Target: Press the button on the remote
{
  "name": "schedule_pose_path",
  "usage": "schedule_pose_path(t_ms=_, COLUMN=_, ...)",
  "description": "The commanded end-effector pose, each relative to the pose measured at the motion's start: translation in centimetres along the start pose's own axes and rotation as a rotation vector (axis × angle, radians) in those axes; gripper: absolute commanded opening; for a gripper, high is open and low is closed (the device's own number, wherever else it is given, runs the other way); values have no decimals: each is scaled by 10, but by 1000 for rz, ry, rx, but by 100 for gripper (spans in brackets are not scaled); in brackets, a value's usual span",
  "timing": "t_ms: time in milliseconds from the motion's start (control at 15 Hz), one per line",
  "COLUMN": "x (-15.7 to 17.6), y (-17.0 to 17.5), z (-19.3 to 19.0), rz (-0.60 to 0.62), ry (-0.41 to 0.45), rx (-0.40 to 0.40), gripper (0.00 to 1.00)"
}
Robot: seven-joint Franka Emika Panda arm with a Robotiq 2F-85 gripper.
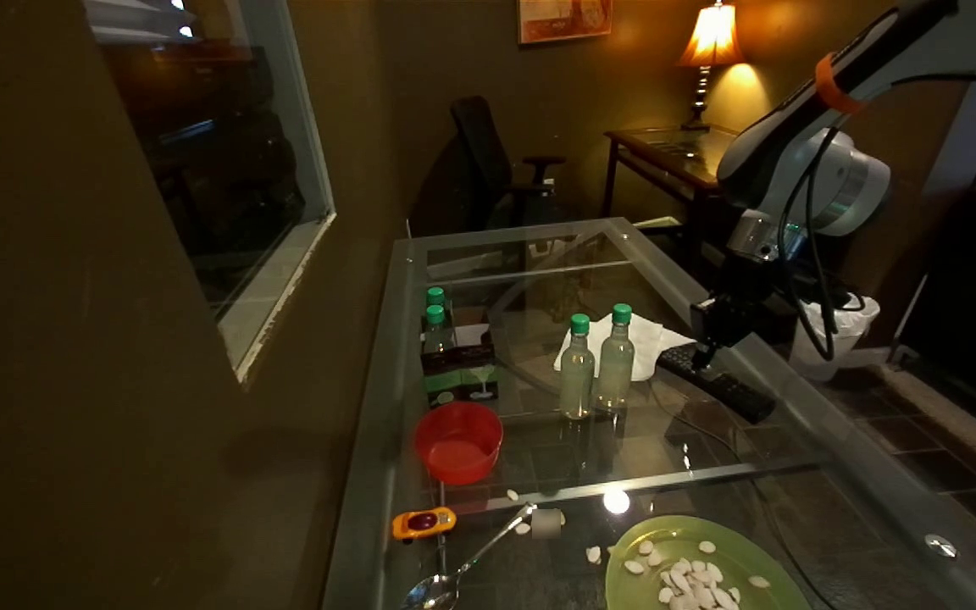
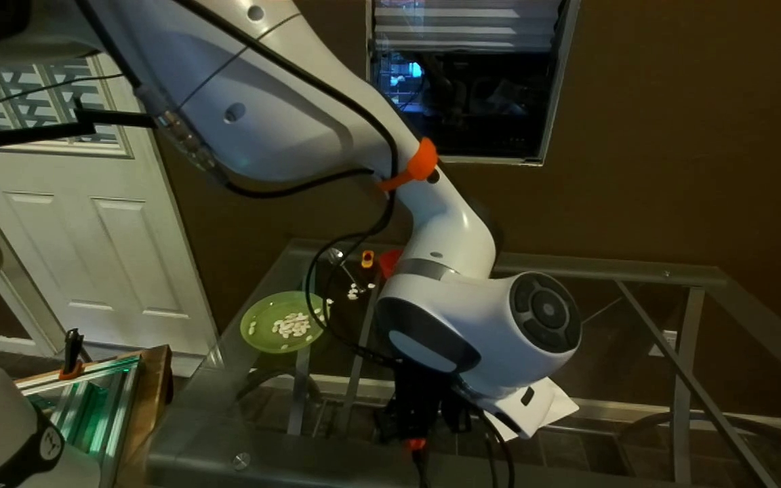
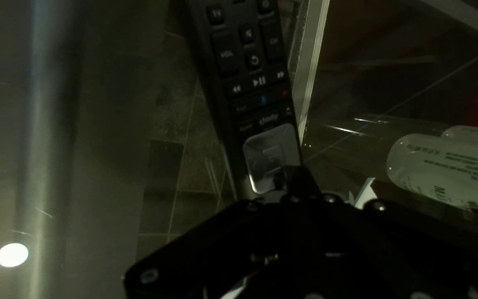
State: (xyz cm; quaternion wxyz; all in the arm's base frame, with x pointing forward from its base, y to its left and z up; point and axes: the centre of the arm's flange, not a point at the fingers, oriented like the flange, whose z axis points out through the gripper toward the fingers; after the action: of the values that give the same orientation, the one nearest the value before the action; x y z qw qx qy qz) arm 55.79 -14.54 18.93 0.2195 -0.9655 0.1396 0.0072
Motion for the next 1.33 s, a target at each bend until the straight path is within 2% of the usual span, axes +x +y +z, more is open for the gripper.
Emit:
schedule_pose_path(t_ms=0, x=5, y=-4, z=-4, rz=34, ry=-25, rx=-3, gripper=0)
schedule_pose_path(t_ms=667, x=1, y=-7, z=-5, rz=87, ry=-59, rx=-29, gripper=0)
schedule_pose_path(t_ms=1267, x=3, y=-6, z=-4, rz=84, ry=-49, rx=-27, gripper=0)
